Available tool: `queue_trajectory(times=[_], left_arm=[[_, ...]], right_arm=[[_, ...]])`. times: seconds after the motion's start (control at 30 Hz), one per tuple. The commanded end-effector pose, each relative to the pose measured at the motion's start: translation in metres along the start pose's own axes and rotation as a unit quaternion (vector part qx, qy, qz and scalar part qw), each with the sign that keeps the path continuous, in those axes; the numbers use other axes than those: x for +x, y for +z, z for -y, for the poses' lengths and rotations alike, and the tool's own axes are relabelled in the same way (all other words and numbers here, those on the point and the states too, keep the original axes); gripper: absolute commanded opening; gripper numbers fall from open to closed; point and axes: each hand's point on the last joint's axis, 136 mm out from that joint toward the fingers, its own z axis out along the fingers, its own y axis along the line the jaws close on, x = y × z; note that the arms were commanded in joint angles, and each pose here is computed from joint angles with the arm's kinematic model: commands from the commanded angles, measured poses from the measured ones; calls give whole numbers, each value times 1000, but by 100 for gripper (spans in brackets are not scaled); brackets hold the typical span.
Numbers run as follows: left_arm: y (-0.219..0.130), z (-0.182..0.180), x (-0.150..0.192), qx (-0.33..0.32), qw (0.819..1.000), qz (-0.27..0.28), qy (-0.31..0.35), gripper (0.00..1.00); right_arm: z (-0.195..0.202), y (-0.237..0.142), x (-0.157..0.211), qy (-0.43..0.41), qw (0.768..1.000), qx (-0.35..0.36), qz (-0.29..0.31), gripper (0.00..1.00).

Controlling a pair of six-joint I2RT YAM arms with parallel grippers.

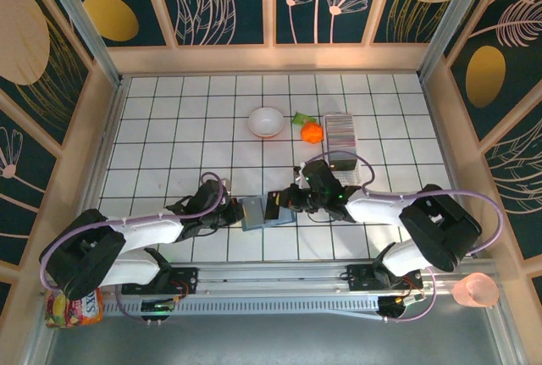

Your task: Put the credit cards into the card holder

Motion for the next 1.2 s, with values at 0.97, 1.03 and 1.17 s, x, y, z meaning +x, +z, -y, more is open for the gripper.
queue_trajectory(times=[0.97, 1.03, 1.17], left_arm=[[1, -8, 6, -3, 1000, -4, 3, 0], [0, -8, 7, -3, 1000, -4, 3, 0], [-1, -9, 6, -2, 1000, -1, 4, 0]], right_arm=[[4, 15, 10, 11, 1000, 5, -20, 0], [4, 12, 7, 12, 1000, 5, -11, 0], [6, 8, 3, 11, 1000, 18, -2, 0]])
